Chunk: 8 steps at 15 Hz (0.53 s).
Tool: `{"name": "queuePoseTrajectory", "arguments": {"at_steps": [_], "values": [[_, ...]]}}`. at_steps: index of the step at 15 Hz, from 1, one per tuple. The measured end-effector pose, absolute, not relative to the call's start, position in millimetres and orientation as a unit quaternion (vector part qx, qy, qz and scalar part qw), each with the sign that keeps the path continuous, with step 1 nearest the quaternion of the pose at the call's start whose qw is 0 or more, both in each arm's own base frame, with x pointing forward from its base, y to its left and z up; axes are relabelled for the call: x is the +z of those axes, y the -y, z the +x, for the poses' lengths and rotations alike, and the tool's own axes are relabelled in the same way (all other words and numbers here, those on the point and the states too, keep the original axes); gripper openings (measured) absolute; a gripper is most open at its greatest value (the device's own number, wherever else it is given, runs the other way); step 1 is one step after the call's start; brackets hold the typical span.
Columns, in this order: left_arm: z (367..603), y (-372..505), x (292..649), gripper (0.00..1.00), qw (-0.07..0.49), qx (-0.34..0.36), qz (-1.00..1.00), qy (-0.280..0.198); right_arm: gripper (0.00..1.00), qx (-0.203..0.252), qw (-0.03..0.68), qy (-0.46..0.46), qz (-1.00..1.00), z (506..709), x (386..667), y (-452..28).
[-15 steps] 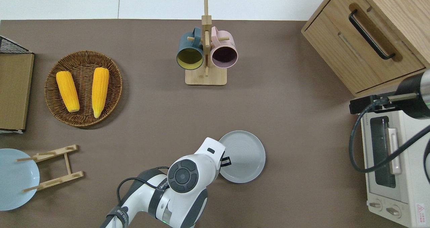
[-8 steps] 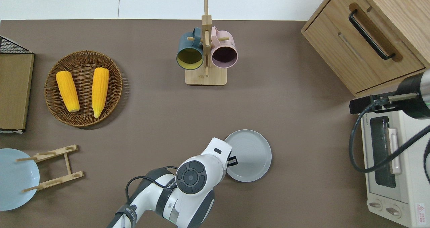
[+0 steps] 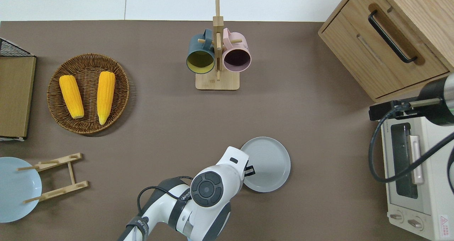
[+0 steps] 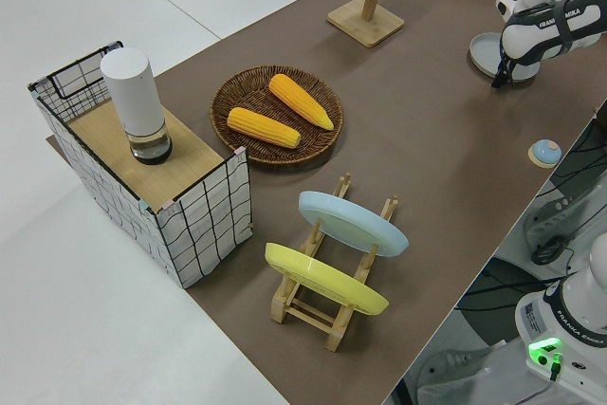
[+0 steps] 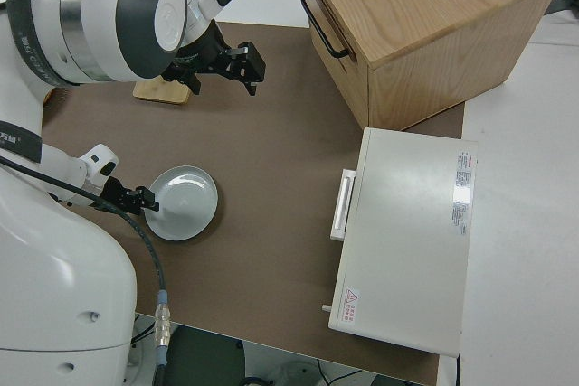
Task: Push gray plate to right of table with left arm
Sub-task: 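Nudge the gray plate slightly farther with the left gripper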
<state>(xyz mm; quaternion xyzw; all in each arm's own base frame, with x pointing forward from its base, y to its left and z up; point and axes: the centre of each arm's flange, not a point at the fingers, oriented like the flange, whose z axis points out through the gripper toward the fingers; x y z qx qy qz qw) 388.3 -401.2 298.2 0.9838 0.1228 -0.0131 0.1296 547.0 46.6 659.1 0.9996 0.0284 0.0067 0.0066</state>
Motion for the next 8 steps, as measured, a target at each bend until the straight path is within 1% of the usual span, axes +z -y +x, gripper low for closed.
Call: {"name": "queuePoseTrajectory", "arguments": {"at_steps": [1, 4, 8], "values": [[390, 401, 300, 0.68, 0.127, -0.016, 0.984, -0.122, 0.99, 0.007, 0.007, -0.028, 1.0, 547, 659, -47], [395, 398, 312, 0.98, 0.12, -0.021, 0.985, -0.12, 0.99, 0.007, 0.007, -0.028, 1.0, 547, 659, -47], [403, 382, 332, 1.0, 0.108, -0.026, 0.987, -0.115, 0.99, 0.007, 0.007, -0.028, 1.0, 547, 659, -47]]}}
